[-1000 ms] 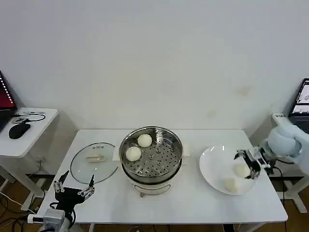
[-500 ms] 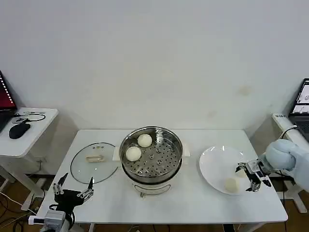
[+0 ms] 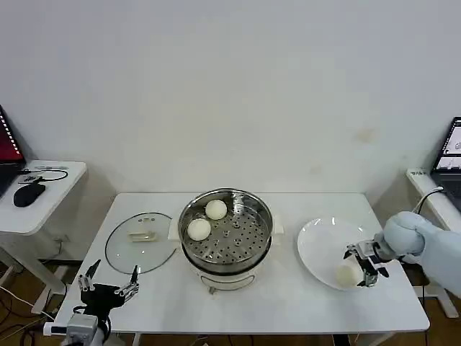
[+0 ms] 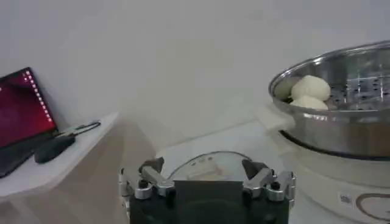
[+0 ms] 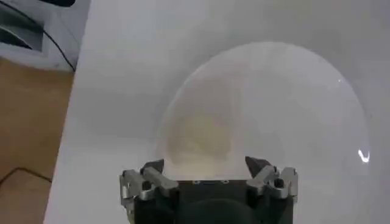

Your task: Take steamed baozi put them in steamer then cover it.

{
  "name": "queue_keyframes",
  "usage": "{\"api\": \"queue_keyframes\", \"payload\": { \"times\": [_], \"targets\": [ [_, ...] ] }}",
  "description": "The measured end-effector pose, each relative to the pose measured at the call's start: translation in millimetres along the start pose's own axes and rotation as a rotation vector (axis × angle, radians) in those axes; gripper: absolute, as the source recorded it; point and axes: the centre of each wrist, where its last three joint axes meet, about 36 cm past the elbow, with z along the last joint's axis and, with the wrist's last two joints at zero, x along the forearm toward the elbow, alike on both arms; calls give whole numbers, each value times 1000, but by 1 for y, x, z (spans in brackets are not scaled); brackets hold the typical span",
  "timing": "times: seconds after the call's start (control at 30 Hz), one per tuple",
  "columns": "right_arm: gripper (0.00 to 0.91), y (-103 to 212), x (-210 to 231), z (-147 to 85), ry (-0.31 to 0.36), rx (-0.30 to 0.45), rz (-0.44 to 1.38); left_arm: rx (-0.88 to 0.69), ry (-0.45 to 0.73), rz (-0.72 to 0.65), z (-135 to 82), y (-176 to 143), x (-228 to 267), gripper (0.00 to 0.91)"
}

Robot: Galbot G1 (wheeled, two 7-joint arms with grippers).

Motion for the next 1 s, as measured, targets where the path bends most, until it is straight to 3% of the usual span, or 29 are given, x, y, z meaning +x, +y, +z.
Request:
{"api": "queue_keyframes", "payload": {
  "times": [0.13, 0.2, 0.4, 0.77, 1.0],
  "targets": [
    [756, 0, -4, -2, -3, -11, -11, 2, -1, 0, 0, 0, 0, 907],
    [665, 1, -6, -3, -6, -16, -17, 3, -1, 0, 0, -1, 0, 907],
    [564, 1, -6, -4, -8, -30, -29, 3, -6, -3, -1, -2, -1, 907],
    [534, -9, 4, -3, -14, -46, -24, 5, -9, -5, -2, -3, -2, 907],
    [534, -36, 39, -3, -34, -47, 50, 2, -6, -6, -1, 1, -1, 907]
  ]
}}
